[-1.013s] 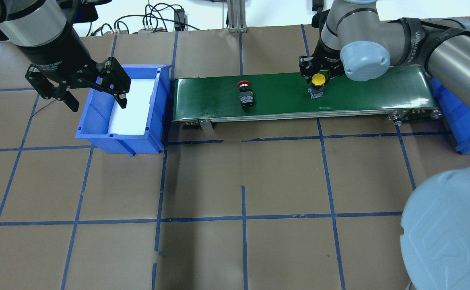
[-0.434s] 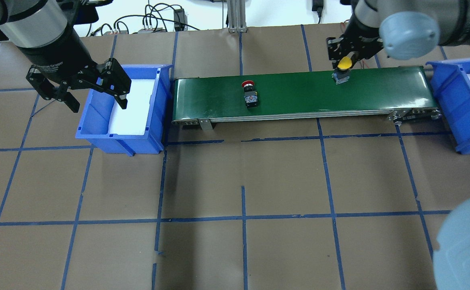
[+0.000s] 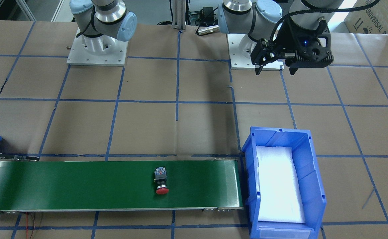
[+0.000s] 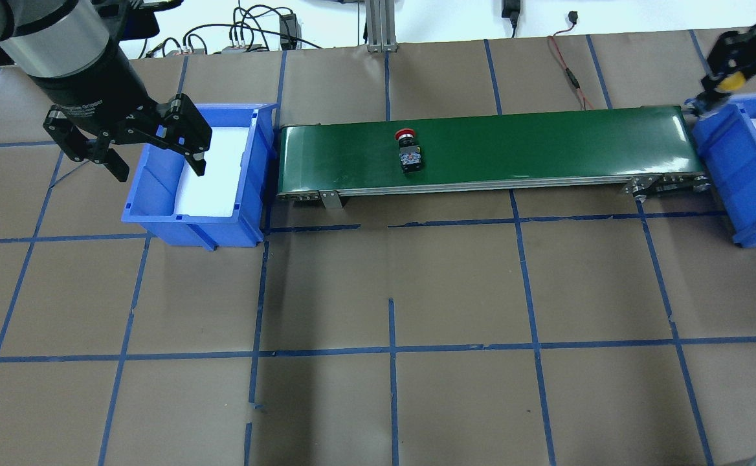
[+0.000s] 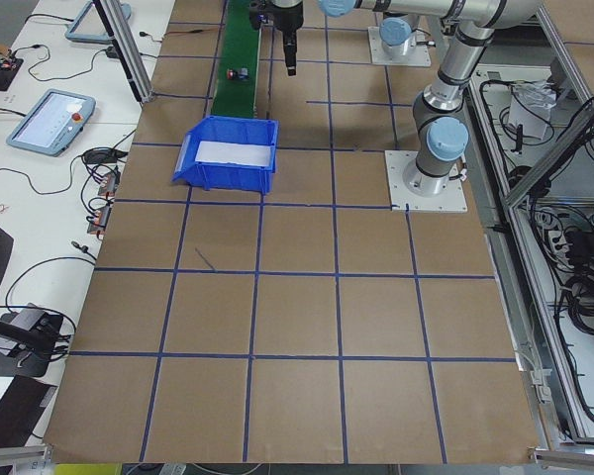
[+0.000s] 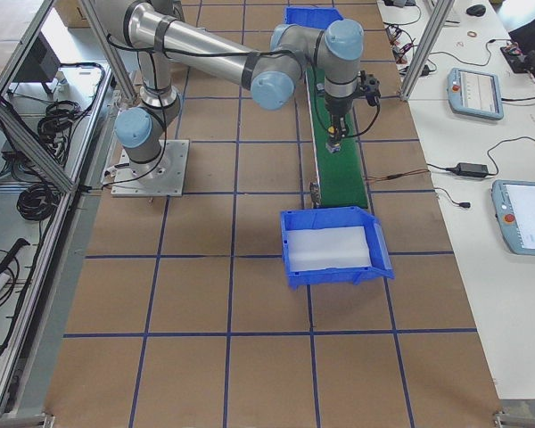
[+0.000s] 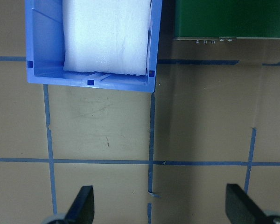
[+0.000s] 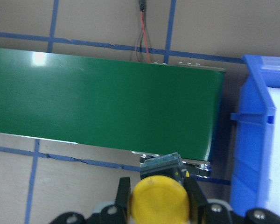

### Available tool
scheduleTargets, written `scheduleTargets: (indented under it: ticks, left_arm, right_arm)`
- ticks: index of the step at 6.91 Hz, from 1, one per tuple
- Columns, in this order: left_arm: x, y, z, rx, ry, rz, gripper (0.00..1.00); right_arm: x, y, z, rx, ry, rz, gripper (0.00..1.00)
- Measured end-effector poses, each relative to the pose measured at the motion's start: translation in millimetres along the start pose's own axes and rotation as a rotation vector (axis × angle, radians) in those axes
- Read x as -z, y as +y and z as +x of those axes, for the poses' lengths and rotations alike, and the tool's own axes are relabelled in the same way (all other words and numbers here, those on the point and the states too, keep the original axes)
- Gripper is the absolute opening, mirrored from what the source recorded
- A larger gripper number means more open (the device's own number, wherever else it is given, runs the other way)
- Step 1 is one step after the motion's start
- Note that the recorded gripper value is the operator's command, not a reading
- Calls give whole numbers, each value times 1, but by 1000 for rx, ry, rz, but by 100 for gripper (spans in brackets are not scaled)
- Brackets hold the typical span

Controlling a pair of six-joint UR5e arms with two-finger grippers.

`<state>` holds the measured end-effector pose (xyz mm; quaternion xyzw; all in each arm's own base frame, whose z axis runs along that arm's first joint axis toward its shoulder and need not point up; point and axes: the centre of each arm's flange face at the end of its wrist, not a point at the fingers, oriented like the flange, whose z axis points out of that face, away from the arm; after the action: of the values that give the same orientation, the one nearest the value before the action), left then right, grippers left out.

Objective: Transport two buttons from left to right
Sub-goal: 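Carry the yellow button with the right gripper into the far bin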

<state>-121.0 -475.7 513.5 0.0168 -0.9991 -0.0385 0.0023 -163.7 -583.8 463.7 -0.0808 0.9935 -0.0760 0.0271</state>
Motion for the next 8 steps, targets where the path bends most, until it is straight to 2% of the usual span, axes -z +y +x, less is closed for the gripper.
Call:
scheduleTargets:
  ticks: [2,4,6,8]
  left_arm:
    - [0,0,0,1,-1,0,100]
    - [0,0,0,2,-1,-1,100]
    - [-1,0,0,1,-1,-1,100]
    - [-1,0,0,1,-1,-2,100]
  right_arm:
    - [17,47,108,66,19,-16,6]
    - [-15,62,196,99,0,-50,6]
    - [-59,57,229,95,-29,-57,7]
    - [-95,54,236,86,-54,-52,7]
